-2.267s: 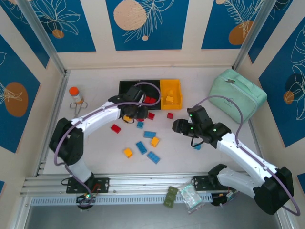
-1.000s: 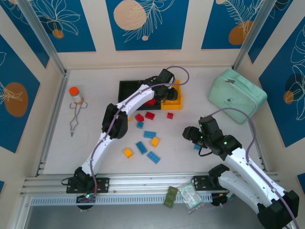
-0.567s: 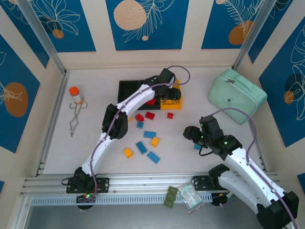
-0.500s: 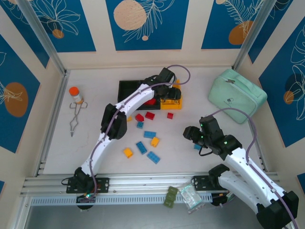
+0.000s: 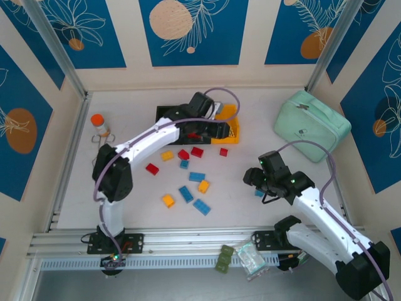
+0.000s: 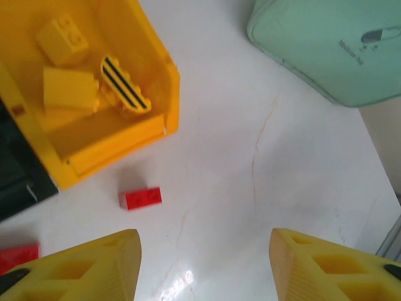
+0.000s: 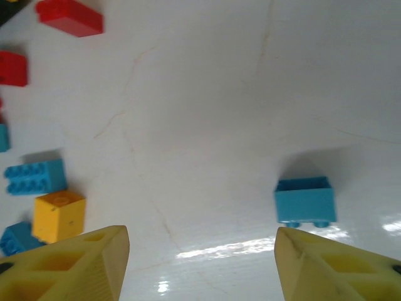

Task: Sort the legos into containers by color
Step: Pick up the lego from the bottom-right of the table.

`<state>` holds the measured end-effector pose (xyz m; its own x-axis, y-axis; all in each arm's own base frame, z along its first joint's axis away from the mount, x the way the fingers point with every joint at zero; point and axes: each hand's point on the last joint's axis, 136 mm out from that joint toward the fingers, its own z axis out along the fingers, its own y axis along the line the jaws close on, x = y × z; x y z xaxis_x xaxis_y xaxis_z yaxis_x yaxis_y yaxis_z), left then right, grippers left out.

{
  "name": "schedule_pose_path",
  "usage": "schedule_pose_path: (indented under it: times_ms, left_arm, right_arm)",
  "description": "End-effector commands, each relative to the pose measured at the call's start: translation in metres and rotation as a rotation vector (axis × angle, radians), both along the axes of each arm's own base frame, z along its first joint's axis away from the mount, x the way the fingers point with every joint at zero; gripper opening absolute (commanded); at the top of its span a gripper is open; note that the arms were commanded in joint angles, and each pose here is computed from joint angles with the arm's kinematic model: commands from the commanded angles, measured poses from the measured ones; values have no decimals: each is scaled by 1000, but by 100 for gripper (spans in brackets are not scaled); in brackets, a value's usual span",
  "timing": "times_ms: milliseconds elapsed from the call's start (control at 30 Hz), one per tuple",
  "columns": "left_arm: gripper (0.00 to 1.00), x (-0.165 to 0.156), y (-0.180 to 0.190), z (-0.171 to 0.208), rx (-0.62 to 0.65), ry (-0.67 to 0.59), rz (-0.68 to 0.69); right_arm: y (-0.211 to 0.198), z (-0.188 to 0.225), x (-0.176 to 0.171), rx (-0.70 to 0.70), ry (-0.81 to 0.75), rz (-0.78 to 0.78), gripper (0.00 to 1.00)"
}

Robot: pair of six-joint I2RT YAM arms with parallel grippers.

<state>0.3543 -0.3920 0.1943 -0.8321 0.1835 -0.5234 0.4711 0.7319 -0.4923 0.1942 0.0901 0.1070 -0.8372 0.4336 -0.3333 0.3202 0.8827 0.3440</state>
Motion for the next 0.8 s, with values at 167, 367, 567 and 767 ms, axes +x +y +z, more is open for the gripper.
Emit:
schedule_pose_path:
  times_ms: [167,367,567,767]
  left_arm:
    - [58,-69,32,-15,-83,34,-102]
    - [60,-109,56,-26,-123,79,-129]
    - [60,-127,74,-49,-103,122,-98]
    - [60,-128,78,-62,-88,150,-69]
  right_arm:
    - [-32,-26,-13,-221,188,-116,69]
    - [-32,-48,-11,-254,237,-117,69]
    - [-26,-70,-7,-248,285,-98,68]
    - [-19,-80,0,-234,299,-67,51]
